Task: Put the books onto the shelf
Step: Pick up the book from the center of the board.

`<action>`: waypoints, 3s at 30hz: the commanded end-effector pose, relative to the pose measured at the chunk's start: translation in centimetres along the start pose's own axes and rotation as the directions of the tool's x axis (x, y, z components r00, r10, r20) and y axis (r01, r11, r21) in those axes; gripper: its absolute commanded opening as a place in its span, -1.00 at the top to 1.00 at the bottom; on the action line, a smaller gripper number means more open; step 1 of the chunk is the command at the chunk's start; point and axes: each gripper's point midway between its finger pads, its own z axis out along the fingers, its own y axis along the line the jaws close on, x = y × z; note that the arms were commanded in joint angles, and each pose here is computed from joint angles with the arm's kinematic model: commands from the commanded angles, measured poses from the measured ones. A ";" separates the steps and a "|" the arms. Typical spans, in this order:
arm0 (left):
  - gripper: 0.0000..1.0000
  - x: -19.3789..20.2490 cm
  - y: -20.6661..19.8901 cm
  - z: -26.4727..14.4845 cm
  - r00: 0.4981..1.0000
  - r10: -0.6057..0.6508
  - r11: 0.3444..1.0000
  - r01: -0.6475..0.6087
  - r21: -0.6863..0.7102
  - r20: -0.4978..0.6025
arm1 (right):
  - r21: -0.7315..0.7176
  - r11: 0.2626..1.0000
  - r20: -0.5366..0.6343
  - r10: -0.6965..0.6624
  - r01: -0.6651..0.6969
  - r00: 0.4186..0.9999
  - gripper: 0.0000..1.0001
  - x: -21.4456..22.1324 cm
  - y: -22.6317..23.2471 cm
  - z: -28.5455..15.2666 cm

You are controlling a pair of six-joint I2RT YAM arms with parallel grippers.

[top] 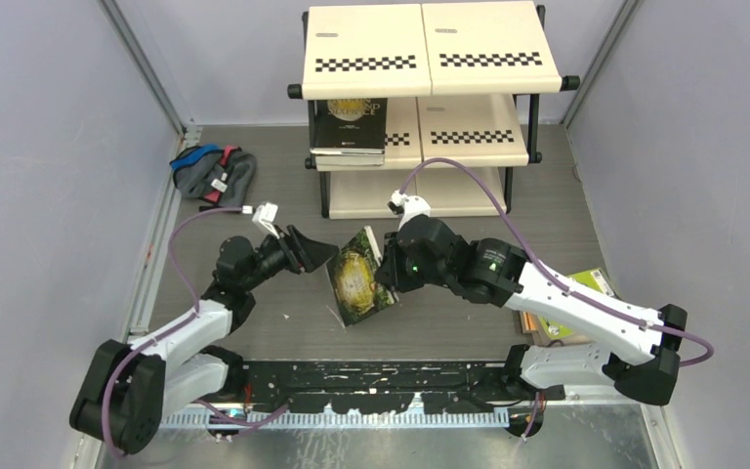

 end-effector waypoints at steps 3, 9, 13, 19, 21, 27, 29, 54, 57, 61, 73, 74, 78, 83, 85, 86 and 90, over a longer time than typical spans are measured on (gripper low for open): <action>-0.45 -0.2 -2.9 0.1 0.992 0.125 0.971 -0.129 0.203 0.029 | -0.144 0.989 -0.004 -0.026 0.025 1.000 0.98 -1.7 3.1 -2.8; -0.37 0.1 -5.2 -0.9 0.981 0.182 0.918 -0.196 0.346 0.073 | -0.214 0.977 -0.083 -0.028 0.010 0.996 0.98 -0.3 4.2 -3.9; -0.33 0.5 -6.3 -1.3 0.979 0.193 0.889 -0.199 0.412 0.057 | -0.233 0.972 -0.105 -0.032 0.007 0.994 0.98 -0.1 4.5 -4.7; -0.25 1.6 -7.9 -1.9 0.978 0.206 0.839 -0.188 0.511 0.022 | -0.245 0.969 -0.105 -0.049 0.022 0.993 0.98 -0.5 4.6 -6.1; -0.22 2.0 -8.3 -2.1 0.979 0.205 0.825 -0.182 0.534 0.016 | -0.245 0.969 -0.103 -0.053 0.026 0.993 0.98 -0.5 4.6 -6.3; -0.18 2.6 -9.3 -2.6 0.977 0.215 0.802 -0.175 0.571 -0.001 | -0.240 0.970 -0.104 -0.064 0.038 0.992 0.98 -0.3 4.2 -6.5; -0.18 2.5 -9.5 -2.7 0.977 0.215 0.800 -0.180 0.573 0.007 | -0.241 0.970 -0.106 -0.062 0.035 0.992 0.98 -0.2 4.0 -6.6; 0.11 5.9 -12.7 -2.9 0.950 0.269 0.700 -0.079 0.710 -0.160 | -0.312 0.950 -0.182 -0.093 0.032 0.979 0.98 0.3 4.3 -6.6; 0.25 6.4 -13.0 -3.0 0.943 0.276 0.687 -0.060 0.724 -0.184 | -0.315 0.949 -0.189 -0.088 0.024 0.978 0.98 0.1 4.0 -6.4; 0.45 7.0 -13.2 -2.9 0.936 0.280 0.679 -0.035 0.734 -0.214 | -0.307 0.951 -0.178 -0.080 0.022 0.981 0.98 -0.6 3.5 -6.0; 0.60 8.0 -14.4 -3.2 0.915 0.288 0.650 0.030 0.759 -0.282 | -0.263 0.965 -0.149 -0.048 0.007 0.988 0.98 -2.1 1.0 -3.8; 0.59 8.0 -14.5 -3.2 0.913 0.287 0.648 0.038 0.761 -0.289 | -0.260 0.966 -0.145 -0.044 0.005 0.989 0.98 -2.2 0.8 -3.6; 0.51 8.3 -15.0 -3.3 0.905 0.288 0.637 0.064 0.768 -0.314 | -0.249 0.968 -0.141 -0.032 -0.004 0.990 0.98 -2.1 0.2 -2.6; 0.43 8.3 -15.6 -3.6 0.902 0.292 0.625 0.073 0.778 -0.319 | -0.231 0.973 -0.133 -0.024 -0.007 0.991 0.98 -2.3 -0.4 -1.5; 0.44 8.4 -15.8 -3.8 0.899 0.295 0.619 0.078 0.781 -0.324 | -0.230 0.973 -0.130 -0.020 -0.011 0.991 0.98 -2.4 -0.4 -1.2; 0.47 8.4 -15.9 -3.8 0.898 0.295 0.617 0.081 0.782 -0.326 | -0.229 0.973 -0.127 -0.017 -0.012 0.992 0.98 -2.5 -0.4 -1.1; 0.74 8.6 -16.4 -4.1 0.894 0.301 0.606 0.089 0.790 -0.332 | -0.222 0.975 -0.121 -0.012 -0.015 0.993 0.98 -2.6 -0.6 -0.5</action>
